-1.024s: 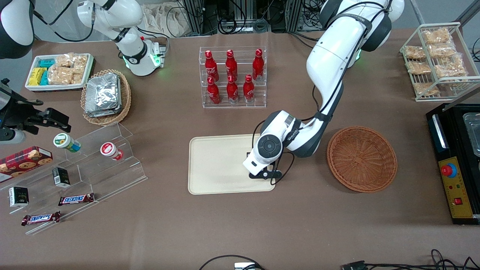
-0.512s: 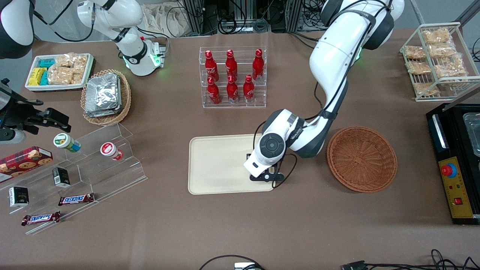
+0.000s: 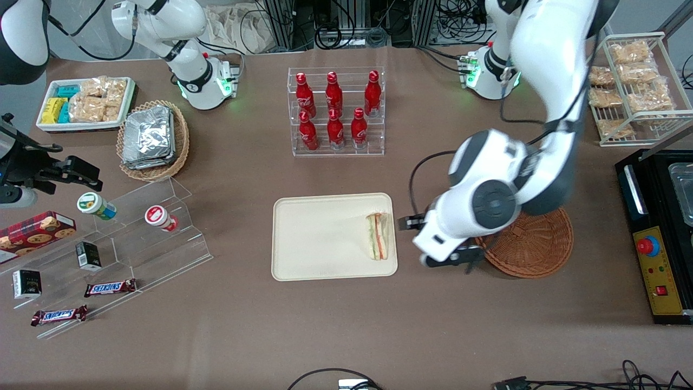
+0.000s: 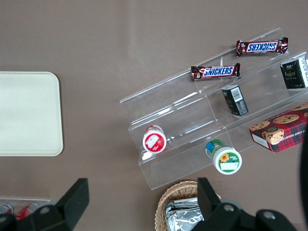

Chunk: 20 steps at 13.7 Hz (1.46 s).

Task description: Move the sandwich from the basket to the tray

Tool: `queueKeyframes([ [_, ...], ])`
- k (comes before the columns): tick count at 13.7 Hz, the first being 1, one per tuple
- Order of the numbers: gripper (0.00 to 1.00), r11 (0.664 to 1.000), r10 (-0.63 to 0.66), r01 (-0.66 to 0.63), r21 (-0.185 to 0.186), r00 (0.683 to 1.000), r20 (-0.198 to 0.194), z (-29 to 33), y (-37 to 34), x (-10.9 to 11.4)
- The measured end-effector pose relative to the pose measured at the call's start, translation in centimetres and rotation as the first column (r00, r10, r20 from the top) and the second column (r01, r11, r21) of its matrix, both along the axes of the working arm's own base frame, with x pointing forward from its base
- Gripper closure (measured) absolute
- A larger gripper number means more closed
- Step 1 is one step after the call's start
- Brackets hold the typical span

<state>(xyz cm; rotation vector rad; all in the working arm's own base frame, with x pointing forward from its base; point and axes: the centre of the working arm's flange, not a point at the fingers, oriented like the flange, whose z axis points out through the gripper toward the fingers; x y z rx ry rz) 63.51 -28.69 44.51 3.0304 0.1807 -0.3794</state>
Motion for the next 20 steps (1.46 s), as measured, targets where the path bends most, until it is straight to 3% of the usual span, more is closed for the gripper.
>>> queueKeyframes([
  [4, 0.0, 0.997, -0.076, 0.076, -0.021, 0.997, -0.03, 7.6, 10.8, -0.7],
  [8, 0.0, 0.997, -0.073, 0.073, -0.026, 0.997, -0.009, 14.8, 18.3, -4.3],
  [10, 0.0, 0.997, -0.073, 0.073, 0.005, 0.997, 0.008, 16.5, 19.8, -6.1],
  [12, 0.0, 0.995, -0.082, 0.082, 0.053, 0.997, -0.002, 16.3, 20.3, -7.2],
  [17, 0.0, 0.989, -0.105, 0.107, 0.099, 0.994, -0.02, 14.4, 21.1, -7.6],
  [20, 0.0, 0.987, -0.12, 0.116, 0.108, 0.992, 0.03, 13.5, 21.2, -8.7],
])
